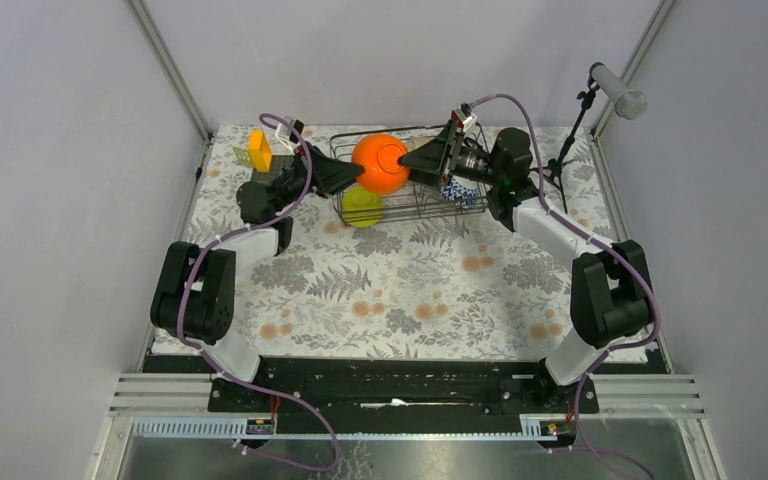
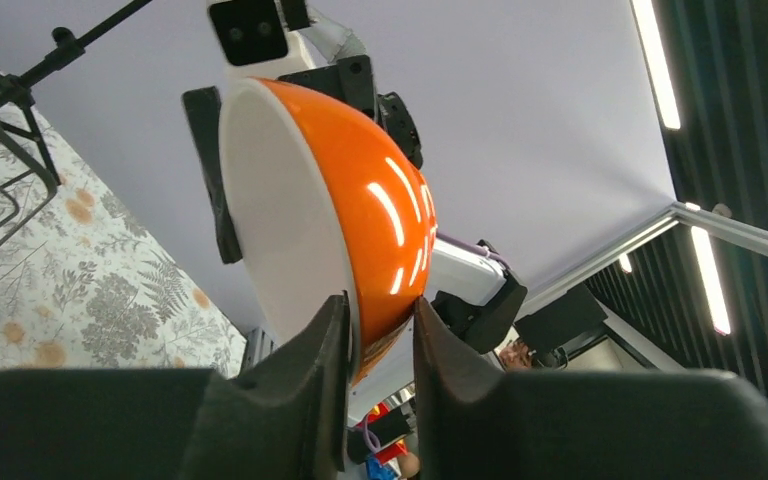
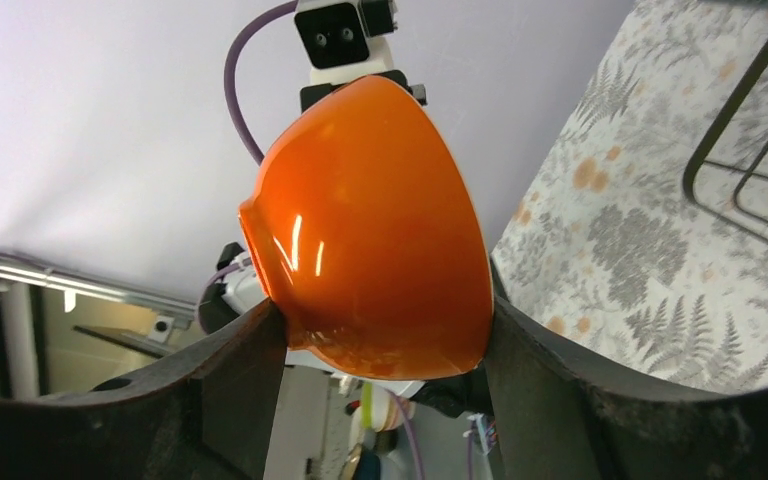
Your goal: Unload the bowls from the dish rack
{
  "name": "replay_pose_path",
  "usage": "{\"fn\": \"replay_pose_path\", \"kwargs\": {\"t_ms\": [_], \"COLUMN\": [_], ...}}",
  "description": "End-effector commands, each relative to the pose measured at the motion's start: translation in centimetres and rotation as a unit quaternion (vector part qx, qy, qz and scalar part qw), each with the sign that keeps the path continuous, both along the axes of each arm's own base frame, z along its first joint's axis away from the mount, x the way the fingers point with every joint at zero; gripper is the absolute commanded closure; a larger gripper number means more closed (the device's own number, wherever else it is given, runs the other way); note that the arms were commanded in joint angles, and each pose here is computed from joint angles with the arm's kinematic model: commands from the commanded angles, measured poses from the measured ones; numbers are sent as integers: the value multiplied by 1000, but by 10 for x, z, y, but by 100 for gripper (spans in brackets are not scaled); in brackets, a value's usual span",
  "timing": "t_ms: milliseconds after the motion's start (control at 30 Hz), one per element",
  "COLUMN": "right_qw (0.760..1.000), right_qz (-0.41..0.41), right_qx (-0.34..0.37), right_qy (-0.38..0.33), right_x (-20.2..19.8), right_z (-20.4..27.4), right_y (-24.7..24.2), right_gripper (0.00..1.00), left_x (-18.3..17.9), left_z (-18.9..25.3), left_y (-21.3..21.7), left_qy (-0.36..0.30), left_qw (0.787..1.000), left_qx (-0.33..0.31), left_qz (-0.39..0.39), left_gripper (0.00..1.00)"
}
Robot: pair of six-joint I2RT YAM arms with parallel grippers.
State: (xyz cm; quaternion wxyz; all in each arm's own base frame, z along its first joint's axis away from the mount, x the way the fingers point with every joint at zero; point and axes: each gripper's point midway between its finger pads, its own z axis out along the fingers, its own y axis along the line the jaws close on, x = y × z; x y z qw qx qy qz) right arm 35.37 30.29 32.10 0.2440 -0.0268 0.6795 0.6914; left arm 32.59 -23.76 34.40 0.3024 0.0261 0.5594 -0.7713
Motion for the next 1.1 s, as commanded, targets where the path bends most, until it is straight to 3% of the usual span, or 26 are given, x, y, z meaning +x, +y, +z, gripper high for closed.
{"fn": "replay_pose_path", "kwargs": {"t_ms": [0,67,233,333,500,667,900,1067], "right_qw": [1000,999,999,1000,999,992,971,951], "right_qz": [22,25,29,21,-8,-58,-132,-186], "right_qx": [4,6,15,11,-27,-100,-185,-229], "right_qy": [-22,-21,-18,-18,-26,-51,-77,-92], "right_x": [-5,-6,-6,-3,6,19,44,58], "right_z": [0,-1,-2,-5,-14,-26,-32,-32], "right_y": [4,5,7,7,5,-3,-21,-35], "right_gripper": [36,34,18,1,0,0,0,0], "left_x": [-16,-17,-20,-21,-12,6,23,25], "left_z": [35,37,40,39,24,2,-35,-59], "left_y": [1,-1,-1,-1,-1,6,35,67], "left_qy": [-86,-88,-91,-89,-63,-31,-4,45], "left_qw": [996,996,995,996,998,992,944,896], "left_qx": [-25,-25,-26,-23,13,99,263,344], "left_qz": [-8,-11,-16,-16,7,75,202,279], "left_gripper": [84,99,100,100,100,100,100,100]}}
